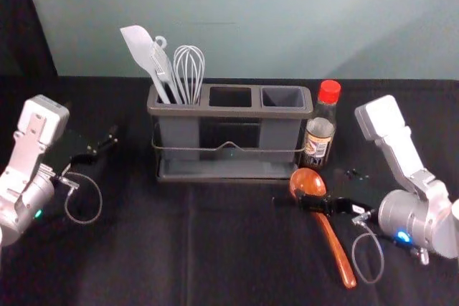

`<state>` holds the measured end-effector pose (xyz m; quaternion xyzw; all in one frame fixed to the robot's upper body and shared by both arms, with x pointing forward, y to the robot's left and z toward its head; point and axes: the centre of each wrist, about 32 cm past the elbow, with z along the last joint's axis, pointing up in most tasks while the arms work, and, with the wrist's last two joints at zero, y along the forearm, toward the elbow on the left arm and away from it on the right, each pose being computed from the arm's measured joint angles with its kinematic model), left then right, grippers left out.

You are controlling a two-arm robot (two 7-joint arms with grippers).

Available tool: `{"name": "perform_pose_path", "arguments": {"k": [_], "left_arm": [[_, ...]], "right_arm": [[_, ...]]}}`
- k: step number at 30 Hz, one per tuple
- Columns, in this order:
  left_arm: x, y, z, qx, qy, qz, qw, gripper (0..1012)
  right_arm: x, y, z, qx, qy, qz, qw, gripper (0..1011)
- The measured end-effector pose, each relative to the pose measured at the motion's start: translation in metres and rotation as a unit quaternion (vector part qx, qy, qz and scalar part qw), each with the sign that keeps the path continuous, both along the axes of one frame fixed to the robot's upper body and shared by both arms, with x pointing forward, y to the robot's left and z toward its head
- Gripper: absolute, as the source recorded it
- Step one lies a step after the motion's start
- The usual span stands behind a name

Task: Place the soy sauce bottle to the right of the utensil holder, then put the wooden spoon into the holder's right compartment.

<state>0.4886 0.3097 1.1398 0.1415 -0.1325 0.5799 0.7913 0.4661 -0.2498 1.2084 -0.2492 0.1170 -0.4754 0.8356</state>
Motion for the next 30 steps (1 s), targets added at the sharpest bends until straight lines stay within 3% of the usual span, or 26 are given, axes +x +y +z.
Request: {"name": "perform_pose_path", "arguments": {"k": [7, 13, 23, 30], "left_arm": [[0.0000, 0.0000, 0.0000, 0.000, 0.000, 0.000, 1.0000, 1000], [0.0000, 0.0000, 0.0000, 0.000, 0.000, 0.000, 1.0000, 1000], [0.0000, 0.0000, 0.0000, 0.000, 0.000, 0.000, 1.0000, 1000], [0.0000, 0.0000, 0.0000, 0.000, 0.000, 0.000, 1.0000, 1000]], "right_arm": [[0.022, -0.002, 0.018, 0.002, 0.055, 0.005, 0.9985, 1002], [0.041, 0.001, 0.026, -0.007, 0.084, 0.007, 0.9964, 1002], [0.062, 0.012, 0.024, -0.016, 0.106, 0.017, 0.9941, 1002], [0.064, 0.018, 0.022, -0.028, 0.105, 0.016, 0.9939, 1002]]}}
